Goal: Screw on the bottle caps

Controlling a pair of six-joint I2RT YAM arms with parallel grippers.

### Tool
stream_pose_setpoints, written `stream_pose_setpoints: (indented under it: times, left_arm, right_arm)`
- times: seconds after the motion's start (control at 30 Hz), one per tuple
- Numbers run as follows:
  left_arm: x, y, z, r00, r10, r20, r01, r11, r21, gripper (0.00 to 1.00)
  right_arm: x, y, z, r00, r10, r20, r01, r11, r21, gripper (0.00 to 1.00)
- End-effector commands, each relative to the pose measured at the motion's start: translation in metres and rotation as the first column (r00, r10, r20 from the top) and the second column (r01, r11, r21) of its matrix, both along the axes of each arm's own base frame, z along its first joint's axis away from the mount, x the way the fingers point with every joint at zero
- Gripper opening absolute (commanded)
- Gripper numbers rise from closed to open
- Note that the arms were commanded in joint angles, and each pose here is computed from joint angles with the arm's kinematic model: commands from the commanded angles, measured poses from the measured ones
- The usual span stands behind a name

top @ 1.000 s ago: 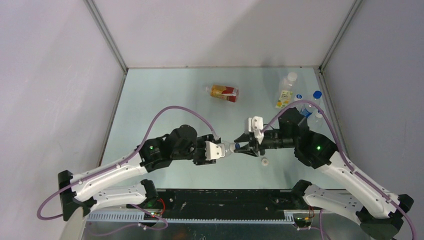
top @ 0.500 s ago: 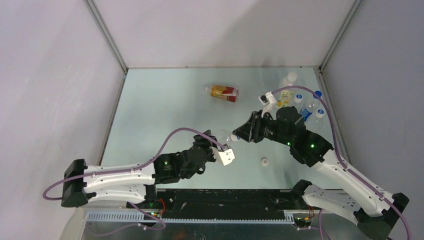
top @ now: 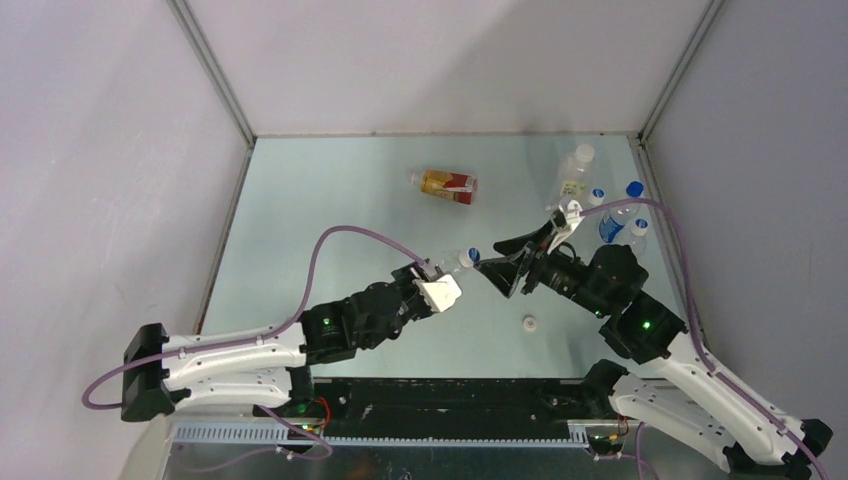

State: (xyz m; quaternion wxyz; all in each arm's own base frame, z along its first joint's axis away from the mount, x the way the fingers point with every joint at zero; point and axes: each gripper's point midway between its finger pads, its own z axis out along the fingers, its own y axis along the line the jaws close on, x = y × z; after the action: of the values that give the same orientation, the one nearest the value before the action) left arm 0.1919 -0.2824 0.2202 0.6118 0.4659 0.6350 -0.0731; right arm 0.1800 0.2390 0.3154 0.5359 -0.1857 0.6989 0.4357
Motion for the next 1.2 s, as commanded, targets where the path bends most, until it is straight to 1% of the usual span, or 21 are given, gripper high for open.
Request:
stream_pose_setpoints:
  times: [0.0, 0.23, 0.3, 0.37, 0.4, 0.43, 0.47, 0.5, 0.53, 0.57, 0.6, 0.63, 0.67, 0.7, 0.73, 0.77, 0.8, 0.83, 0.97, 1.03, 1.17]
  left_arm:
    - [-0.008, -0.021, 0.021, 0.997, -0.067, -0.044, 0.058, 0.984, -0.17, 0.18]
    - [-0.013, -0.03, 0.026, 0.992, -0.109, -0.056, 0.095, 0.973, -0.208, 0.18]
    - [-0.014, -0.03, 0.028, 0.992, -0.114, -0.055, 0.1, 0.971, -0.218, 0.18]
    - [-0.014, -0.03, 0.031, 0.991, -0.119, -0.054, 0.104, 0.968, -0.228, 0.19]
    - [-0.015, -0.03, 0.03, 0.991, -0.123, -0.055, 0.107, 0.968, -0.228, 0.19]
    - [-0.015, -0.031, 0.031, 0.991, -0.125, -0.055, 0.109, 0.967, -0.23, 0.19]
    - [-0.015, -0.031, 0.03, 0.99, -0.128, -0.058, 0.112, 0.967, -0.231, 0.19]
    - [-0.016, -0.032, 0.03, 0.99, -0.129, -0.063, 0.111, 0.966, -0.235, 0.2]
    - [-0.015, -0.032, 0.028, 0.989, -0.13, -0.066, 0.112, 0.966, -0.234, 0.21]
    - [-0.015, -0.032, 0.029, 0.989, -0.13, -0.069, 0.11, 0.965, -0.239, 0.25]
    - [-0.014, -0.032, 0.028, 0.989, -0.126, -0.071, 0.106, 0.965, -0.241, 0.28]
    - [-0.014, -0.031, 0.028, 0.99, -0.123, -0.075, 0.101, 0.964, -0.247, 0.35]
    - [-0.012, -0.03, 0.028, 0.99, -0.116, -0.077, 0.094, 0.964, -0.249, 0.39]
    - [-0.01, -0.028, 0.029, 0.991, -0.109, -0.079, 0.085, 0.963, -0.257, 0.47]
    - [-0.007, -0.026, 0.029, 0.992, -0.097, -0.081, 0.073, 0.963, -0.26, 0.51]
    - [-0.005, -0.024, 0.03, 0.993, -0.087, -0.083, 0.061, 0.961, -0.27, 0.62]
    - [-0.001, -0.02, 0.031, 0.994, -0.071, -0.087, 0.045, 0.96, -0.277, 0.67]
    - [0.0, -0.017, 0.032, 0.994, -0.065, -0.093, 0.035, 0.956, -0.292, 0.75]
    - [0.012, 0.0, 0.03, 0.993, -0.009, -0.118, -0.028, 0.949, -0.313, 0.94]
    - [0.021, 0.014, 0.029, 0.99, 0.037, -0.135, -0.079, 0.944, -0.321, 0.99]
    - [0.035, 0.036, 0.028, 0.976, 0.111, -0.189, -0.17, 0.927, -0.334, 1.0]
  right_arm:
    - [0.003, 0.011, 0.025, 0.988, 0.001, 0.153, -0.011, 0.998, 0.067, 0.67]
    - [0.005, 0.029, 0.014, 0.988, 0.011, 0.153, -0.017, 0.999, 0.037, 0.67]
    - [0.006, 0.031, 0.013, 0.988, 0.005, 0.152, -0.011, 0.999, 0.036, 0.65]
    - [0.009, 0.033, 0.012, 0.988, -0.009, 0.152, 0.003, 0.999, 0.037, 0.59]
    - [0.009, 0.033, 0.013, 0.988, -0.01, 0.154, 0.004, 0.999, 0.04, 0.52]
    - [0.011, 0.034, 0.013, 0.988, -0.014, 0.156, 0.008, 0.999, 0.037, 0.49]
    - [0.011, 0.034, 0.014, 0.987, -0.013, 0.163, 0.007, 0.999, 0.038, 0.38]
    - [0.011, 0.035, 0.015, 0.985, -0.008, 0.174, 0.002, 0.999, 0.037, 0.31]
    - [0.011, 0.036, 0.015, 0.984, -0.005, 0.179, -0.001, 0.999, 0.036, 0.18]
    - [0.012, 0.036, 0.015, 0.983, -0.007, 0.184, 0.001, 0.999, 0.033, 0.12]
    - [0.013, 0.036, 0.015, 0.982, -0.01, 0.186, 0.005, 1.0, 0.029, 0.03]
    - [0.015, 0.036, 0.013, 0.982, -0.014, 0.191, 0.011, 1.0, 0.02, 0.0]
    - [0.015, 0.036, 0.012, 0.981, -0.014, 0.195, 0.012, 1.0, 0.014, 0.0]
    - [0.017, 0.037, 0.011, 0.979, -0.016, 0.204, 0.016, 1.0, 0.004, 0.0]
    - [0.017, 0.037, 0.01, 0.978, -0.016, 0.207, 0.017, 1.0, -0.003, 0.0]
    - [0.02, 0.036, 0.009, 0.976, -0.024, 0.217, 0.028, 1.0, -0.014, 0.0]
    - [0.022, 0.035, 0.008, 0.975, -0.03, 0.221, 0.035, 0.999, -0.019, 0.0]
    - [0.027, 0.031, 0.007, 0.972, -0.054, 0.229, 0.063, 0.998, -0.031, 0.0]
    - [0.046, 0.014, 0.0, 0.956, -0.134, 0.261, 0.161, 0.983, -0.087, 0.0]
    - [0.059, 0.0, -0.004, 0.943, -0.189, 0.274, 0.229, 0.966, -0.119, 0.0]
    - [0.089, -0.042, -0.012, 0.895, -0.342, 0.286, 0.4, 0.898, -0.18, 0.0]
